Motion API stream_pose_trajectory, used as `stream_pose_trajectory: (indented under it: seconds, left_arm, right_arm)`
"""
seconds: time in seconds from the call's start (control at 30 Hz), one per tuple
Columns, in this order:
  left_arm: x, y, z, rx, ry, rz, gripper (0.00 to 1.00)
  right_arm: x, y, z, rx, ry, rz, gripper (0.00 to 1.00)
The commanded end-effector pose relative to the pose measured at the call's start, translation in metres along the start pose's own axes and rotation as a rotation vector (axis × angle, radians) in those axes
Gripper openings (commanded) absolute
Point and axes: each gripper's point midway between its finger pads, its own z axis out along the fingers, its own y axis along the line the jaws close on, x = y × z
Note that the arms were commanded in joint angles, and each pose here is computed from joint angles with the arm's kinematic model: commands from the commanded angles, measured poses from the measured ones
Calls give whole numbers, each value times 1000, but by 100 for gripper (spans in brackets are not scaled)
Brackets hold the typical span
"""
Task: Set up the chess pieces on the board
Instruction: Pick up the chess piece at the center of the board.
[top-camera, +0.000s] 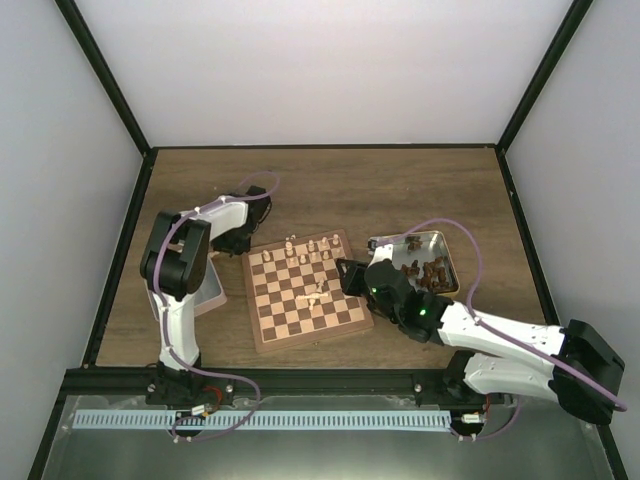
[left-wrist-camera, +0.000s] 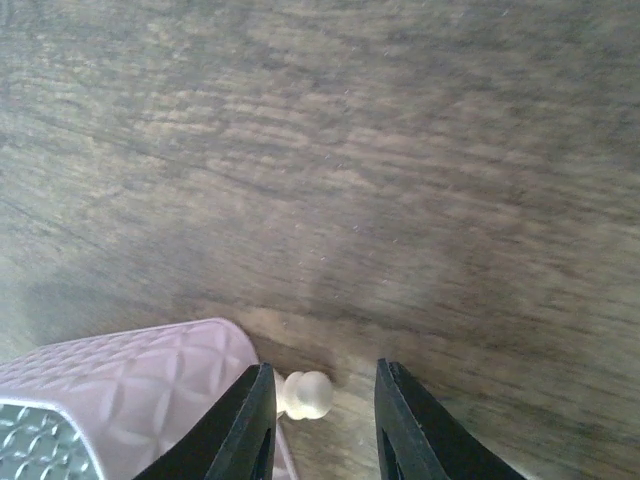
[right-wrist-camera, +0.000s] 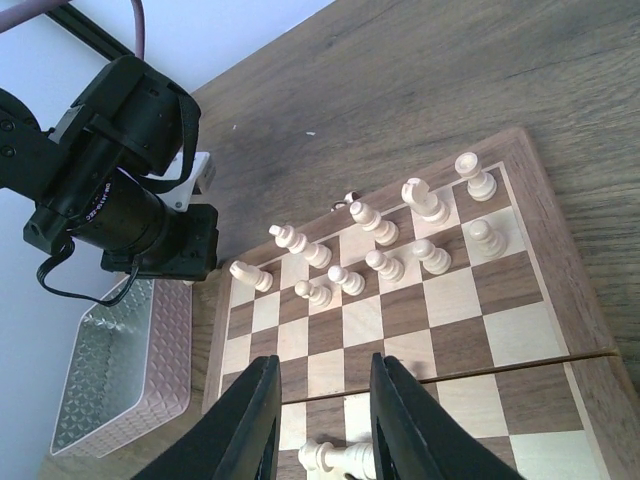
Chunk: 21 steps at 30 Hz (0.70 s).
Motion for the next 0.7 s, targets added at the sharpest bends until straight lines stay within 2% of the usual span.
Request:
stream_pose_trajectory:
  seconds: [0.0,0.3,0.67]
  left_arm:
    - [2,12,-1,-59,20,36,29]
    - [3,11,4,-52,25,18,23]
    - [12,-3,13,74,47,-37,14]
  right_arm:
    - [-9,-1,-3,1,-38,-4,27]
    - [-10,-1,-2,2,-40,-7,27]
    - [-11,-1,-2,9,-43,-13,27]
